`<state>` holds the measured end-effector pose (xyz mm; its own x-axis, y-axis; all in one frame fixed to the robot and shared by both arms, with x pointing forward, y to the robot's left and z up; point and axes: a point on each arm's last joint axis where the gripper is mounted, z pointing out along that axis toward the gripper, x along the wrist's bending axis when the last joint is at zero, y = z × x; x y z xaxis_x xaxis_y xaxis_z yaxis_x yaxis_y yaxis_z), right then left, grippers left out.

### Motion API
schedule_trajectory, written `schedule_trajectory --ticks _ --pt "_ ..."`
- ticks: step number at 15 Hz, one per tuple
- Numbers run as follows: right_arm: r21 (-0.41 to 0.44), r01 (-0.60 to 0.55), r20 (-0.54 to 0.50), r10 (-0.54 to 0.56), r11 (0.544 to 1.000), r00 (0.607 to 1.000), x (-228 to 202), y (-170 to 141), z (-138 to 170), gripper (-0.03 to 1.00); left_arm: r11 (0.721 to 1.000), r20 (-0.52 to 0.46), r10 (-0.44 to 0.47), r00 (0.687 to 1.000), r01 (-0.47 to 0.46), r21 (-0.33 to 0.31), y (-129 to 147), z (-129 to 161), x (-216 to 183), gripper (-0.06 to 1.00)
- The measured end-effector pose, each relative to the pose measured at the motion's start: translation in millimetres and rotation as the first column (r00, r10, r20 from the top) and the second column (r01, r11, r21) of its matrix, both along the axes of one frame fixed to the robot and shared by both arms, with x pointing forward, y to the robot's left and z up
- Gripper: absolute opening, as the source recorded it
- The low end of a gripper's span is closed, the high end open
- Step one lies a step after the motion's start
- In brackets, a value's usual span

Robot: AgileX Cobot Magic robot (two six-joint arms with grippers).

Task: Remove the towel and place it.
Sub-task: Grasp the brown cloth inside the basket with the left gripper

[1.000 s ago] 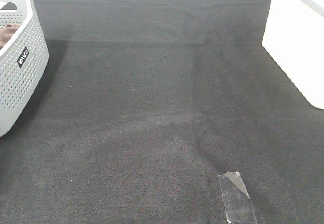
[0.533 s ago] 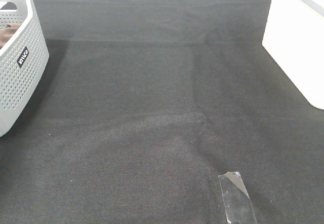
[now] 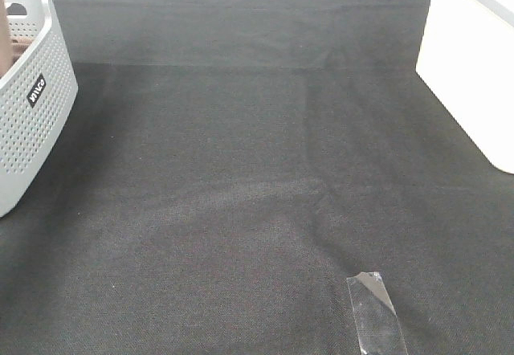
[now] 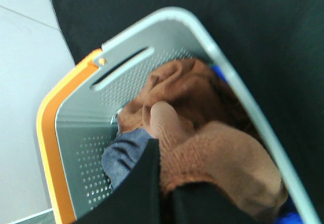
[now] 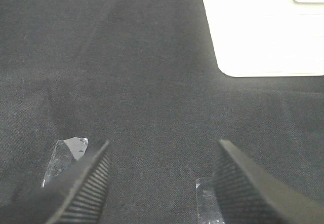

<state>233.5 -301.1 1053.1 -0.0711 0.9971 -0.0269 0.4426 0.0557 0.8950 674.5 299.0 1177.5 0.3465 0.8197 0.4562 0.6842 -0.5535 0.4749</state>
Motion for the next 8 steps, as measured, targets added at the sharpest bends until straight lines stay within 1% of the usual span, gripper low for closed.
schedule_trajectory --ticks 2,4,8 --pt "0.0 0.0 0.0 0.0 1.0 1.0 0.0 0.0 0.0 0.57 0.999 0.06 -0.029 0.998 0.03 -0.019 -20.1 24.3 -17.2 0.0" --pt "0.0 0.0 0.0 0.0 1.0 1.0 0.0 0.0 0.0 0.57 0.997 0.115 -0.078 0.99 0.081 -0.02 -39.4 46.9 -36.1 0.0" --pt "0.0 0.0 0.0 0.0 1.0 1.0 0.0 0.0 0.0 0.57 0.983 0.221 -0.172 0.96 0.181 -0.021 -70.5 88.8 -79.3 0.0"
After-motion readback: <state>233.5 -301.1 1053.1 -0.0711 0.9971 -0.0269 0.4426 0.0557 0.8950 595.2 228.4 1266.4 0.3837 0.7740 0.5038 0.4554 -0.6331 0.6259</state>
